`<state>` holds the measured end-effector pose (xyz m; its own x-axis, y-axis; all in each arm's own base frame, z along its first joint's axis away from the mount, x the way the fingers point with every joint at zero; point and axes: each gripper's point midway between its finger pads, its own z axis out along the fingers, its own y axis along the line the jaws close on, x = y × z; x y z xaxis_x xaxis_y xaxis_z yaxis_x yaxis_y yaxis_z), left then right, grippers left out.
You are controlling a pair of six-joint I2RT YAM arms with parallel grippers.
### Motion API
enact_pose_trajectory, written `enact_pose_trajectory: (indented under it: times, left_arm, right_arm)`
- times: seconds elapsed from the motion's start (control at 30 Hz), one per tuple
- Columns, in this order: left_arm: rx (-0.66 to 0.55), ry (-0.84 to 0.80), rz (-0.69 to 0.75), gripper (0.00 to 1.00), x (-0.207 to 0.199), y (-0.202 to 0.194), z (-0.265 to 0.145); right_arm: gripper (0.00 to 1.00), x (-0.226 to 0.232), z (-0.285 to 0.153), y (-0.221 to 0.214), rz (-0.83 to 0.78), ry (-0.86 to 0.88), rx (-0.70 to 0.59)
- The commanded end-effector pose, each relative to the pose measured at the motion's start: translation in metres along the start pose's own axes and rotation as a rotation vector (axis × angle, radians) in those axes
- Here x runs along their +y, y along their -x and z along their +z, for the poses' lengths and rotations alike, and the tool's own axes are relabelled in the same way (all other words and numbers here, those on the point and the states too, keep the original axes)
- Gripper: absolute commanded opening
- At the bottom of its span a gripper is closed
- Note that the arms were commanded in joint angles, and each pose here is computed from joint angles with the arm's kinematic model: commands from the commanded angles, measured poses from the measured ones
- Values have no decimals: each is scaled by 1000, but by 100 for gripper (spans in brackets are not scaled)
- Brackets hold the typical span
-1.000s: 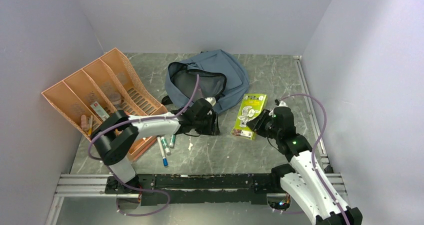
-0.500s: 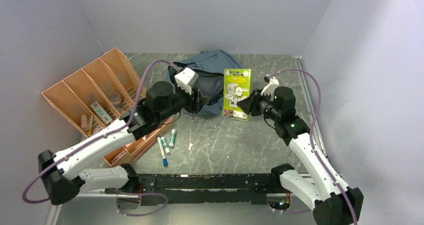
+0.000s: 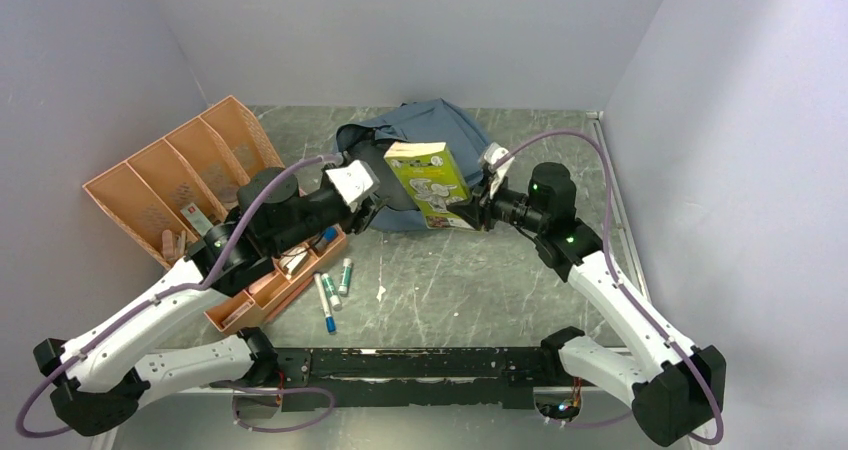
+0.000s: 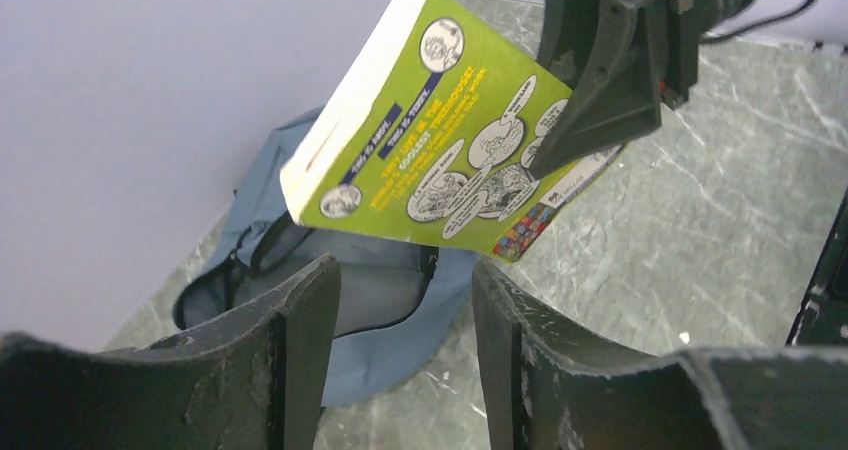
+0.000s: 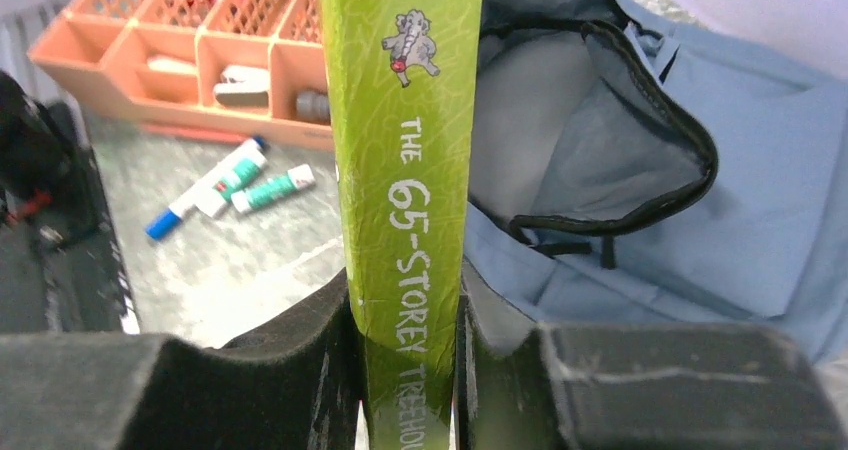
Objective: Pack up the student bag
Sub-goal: Pick up the book from the center of the board.
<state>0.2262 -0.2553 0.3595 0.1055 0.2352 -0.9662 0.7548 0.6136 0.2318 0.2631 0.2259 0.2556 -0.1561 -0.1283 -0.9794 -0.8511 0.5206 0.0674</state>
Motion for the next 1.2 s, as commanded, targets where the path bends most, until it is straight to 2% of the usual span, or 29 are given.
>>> enact_pose_trajectory:
  times: [0.0,0.07,0.2,0.23,0.27,0.4,0.67,0.97,1.07,1.17]
  left_arm:
    - [-35,-130,188,57,-14,6,-10]
    - [-44,-141,200,67,-16,6,-13]
    - [-67,-181,227,78,-23,9,-16]
    - [-71,-199,234,91,-26,9,-16]
    - [-73,-218,245,96,-29,8,-16]
    - [-81,-321,287,97,-45,4,-14]
    - [-59,-509,300,97,-77,-12,-6]
    - [-59,-497,281,97,-77,-16,8]
    - [-43,-503,271,93,-79,-21,11]
    - [-23,-521,265,85,-81,-25,14]
  right_arm:
    - [0,6,-7,28,-378,83,-55]
    - [0,7,-12,26,-454,86,-40]
    - [0,12,-22,16,-620,127,3]
    - [0,13,-25,14,-665,143,12]
    - [0,15,-27,12,-696,156,22]
    - [0,20,-34,11,-780,205,55]
    - [0,30,-37,14,-833,298,76]
    - [0,51,-42,26,-853,394,2]
    - [0,54,-43,30,-859,397,-16]
    - [0,56,-44,31,-858,405,-23]
